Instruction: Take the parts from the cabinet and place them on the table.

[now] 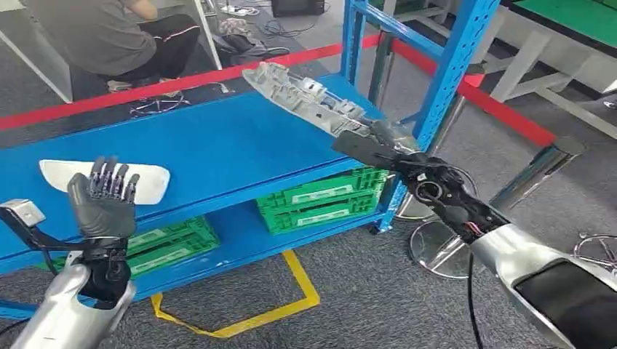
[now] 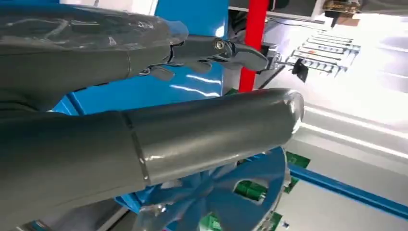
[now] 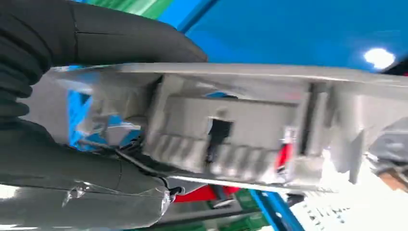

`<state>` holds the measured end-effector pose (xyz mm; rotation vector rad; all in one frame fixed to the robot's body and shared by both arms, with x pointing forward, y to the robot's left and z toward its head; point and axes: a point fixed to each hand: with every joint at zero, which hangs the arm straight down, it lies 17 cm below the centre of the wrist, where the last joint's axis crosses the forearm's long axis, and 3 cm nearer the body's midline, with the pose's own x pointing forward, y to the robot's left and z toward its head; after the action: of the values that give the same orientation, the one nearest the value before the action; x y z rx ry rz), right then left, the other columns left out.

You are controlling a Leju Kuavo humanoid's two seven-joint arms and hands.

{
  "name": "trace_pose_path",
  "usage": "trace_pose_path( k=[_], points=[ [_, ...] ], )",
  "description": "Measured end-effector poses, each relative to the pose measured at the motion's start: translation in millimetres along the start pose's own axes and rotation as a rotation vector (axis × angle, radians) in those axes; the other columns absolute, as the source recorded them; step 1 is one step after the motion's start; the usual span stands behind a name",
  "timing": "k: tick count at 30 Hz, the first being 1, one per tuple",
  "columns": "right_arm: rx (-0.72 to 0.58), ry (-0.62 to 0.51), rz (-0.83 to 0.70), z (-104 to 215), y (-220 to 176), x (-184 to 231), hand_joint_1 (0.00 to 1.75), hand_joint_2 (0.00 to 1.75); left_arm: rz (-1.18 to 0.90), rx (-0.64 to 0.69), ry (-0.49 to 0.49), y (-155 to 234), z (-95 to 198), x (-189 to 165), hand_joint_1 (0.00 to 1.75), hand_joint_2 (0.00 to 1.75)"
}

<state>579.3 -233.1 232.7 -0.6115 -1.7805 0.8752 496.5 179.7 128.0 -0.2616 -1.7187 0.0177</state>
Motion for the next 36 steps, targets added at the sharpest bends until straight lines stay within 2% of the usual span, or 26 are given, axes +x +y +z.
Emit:
trace_pose_path(
  k=[7, 22, 23, 25, 36],
  points=[
    [-0.084, -0.116, -0.094, 12, -18, 60, 1.75, 1.75, -0.025, 0.008, -0.018, 1, 1, 2, 0.00, 0.00],
    [-0.113, -0.154, -0.107, 15, -26, 74, 1.75, 1.75, -0.042, 0.011, -0.026, 1, 1, 2, 0.00, 0.00],
    [-0.139, -0.193, -0.125, 19, -33, 89, 1.75, 1.75, -0.064, 0.019, -0.041, 2, 1, 4, 0.00, 1.75],
    [-0.213, -0.287, -0.191, 34, -55, 129, 1.75, 1.75, -0.095, 0.023, -0.057, 2, 3, 4, 0.00, 1.75],
    [-0.301, -0.401, -0.239, 62, -81, 178, 1.75, 1.75, -0.132, 0.009, -0.091, -3, 7, 7, 0.00, 1.75]
  ],
)
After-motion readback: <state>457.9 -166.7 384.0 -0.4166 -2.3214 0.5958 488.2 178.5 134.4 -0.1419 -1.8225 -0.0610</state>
